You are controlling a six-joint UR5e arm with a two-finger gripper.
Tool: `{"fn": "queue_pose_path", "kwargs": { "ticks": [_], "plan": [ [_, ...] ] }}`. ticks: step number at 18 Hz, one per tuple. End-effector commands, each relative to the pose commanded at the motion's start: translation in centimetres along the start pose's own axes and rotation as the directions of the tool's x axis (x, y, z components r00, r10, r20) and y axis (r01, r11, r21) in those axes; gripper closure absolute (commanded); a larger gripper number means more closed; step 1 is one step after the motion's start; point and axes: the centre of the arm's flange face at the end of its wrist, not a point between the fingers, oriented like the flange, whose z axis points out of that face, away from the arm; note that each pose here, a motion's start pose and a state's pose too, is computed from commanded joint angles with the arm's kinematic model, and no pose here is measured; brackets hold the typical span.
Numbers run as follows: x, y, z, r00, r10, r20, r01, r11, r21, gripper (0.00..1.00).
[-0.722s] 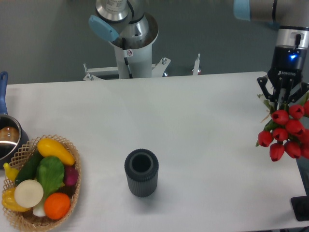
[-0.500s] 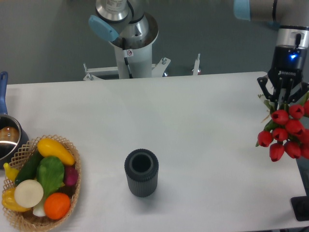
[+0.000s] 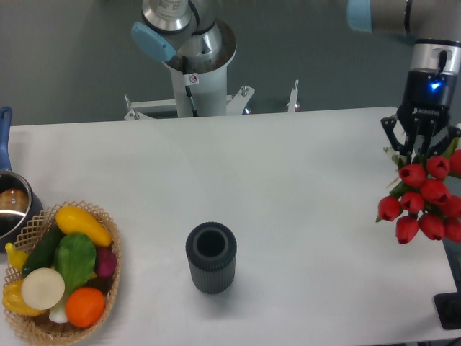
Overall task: Insert the flowers into the vase
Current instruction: 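Carry the red tulip bouquet with the gripper over the black vase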
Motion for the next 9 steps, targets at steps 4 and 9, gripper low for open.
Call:
{"fn": "queue_pose_path", "kwargs": {
  "ticks": [4, 9],
  "plan": [
    [2.6, -2.5, 3.1, 0.997, 0.036, -0.068, -0.033, 0.999, 0.032, 0.80],
    [5.6, -5.6, 5.6, 0.980, 0.078, -0.180, -0.044, 0.982, 0.186, 0.80]
  ]
}}
